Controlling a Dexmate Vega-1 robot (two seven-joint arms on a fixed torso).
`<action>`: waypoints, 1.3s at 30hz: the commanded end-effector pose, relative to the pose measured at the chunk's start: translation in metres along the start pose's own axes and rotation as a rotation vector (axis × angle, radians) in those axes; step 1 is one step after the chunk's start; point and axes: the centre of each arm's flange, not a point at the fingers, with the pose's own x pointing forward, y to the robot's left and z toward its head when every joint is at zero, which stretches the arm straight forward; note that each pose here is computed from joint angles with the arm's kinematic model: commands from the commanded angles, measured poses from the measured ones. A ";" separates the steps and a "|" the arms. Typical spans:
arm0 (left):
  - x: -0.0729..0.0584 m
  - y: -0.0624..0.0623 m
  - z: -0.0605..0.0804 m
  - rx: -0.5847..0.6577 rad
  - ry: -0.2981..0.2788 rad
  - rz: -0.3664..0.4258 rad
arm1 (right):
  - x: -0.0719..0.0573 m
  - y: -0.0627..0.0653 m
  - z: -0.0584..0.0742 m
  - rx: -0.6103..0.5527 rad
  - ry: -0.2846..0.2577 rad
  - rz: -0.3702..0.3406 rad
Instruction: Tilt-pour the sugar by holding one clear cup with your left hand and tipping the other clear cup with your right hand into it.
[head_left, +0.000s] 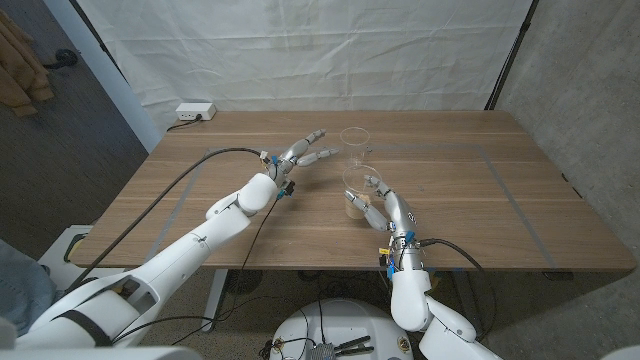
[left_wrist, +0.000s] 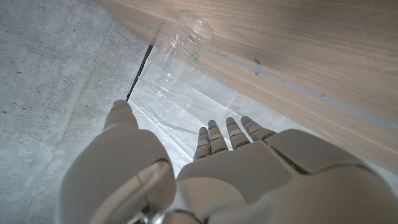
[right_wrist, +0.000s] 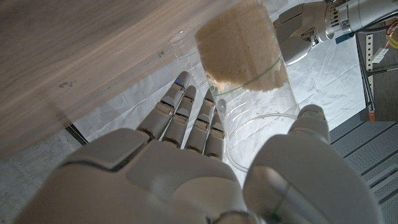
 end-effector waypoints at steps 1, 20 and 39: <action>0.007 0.005 -0.007 0.001 0.014 0.024 | 0.000 0.002 -0.002 0.000 0.006 -0.005; 0.023 -0.011 -0.003 0.018 0.001 -0.022 | -0.003 0.000 -0.001 -0.001 0.006 -0.026; 0.042 -0.030 0.008 0.038 -0.022 -0.056 | -0.004 0.001 -0.003 0.017 0.006 -0.022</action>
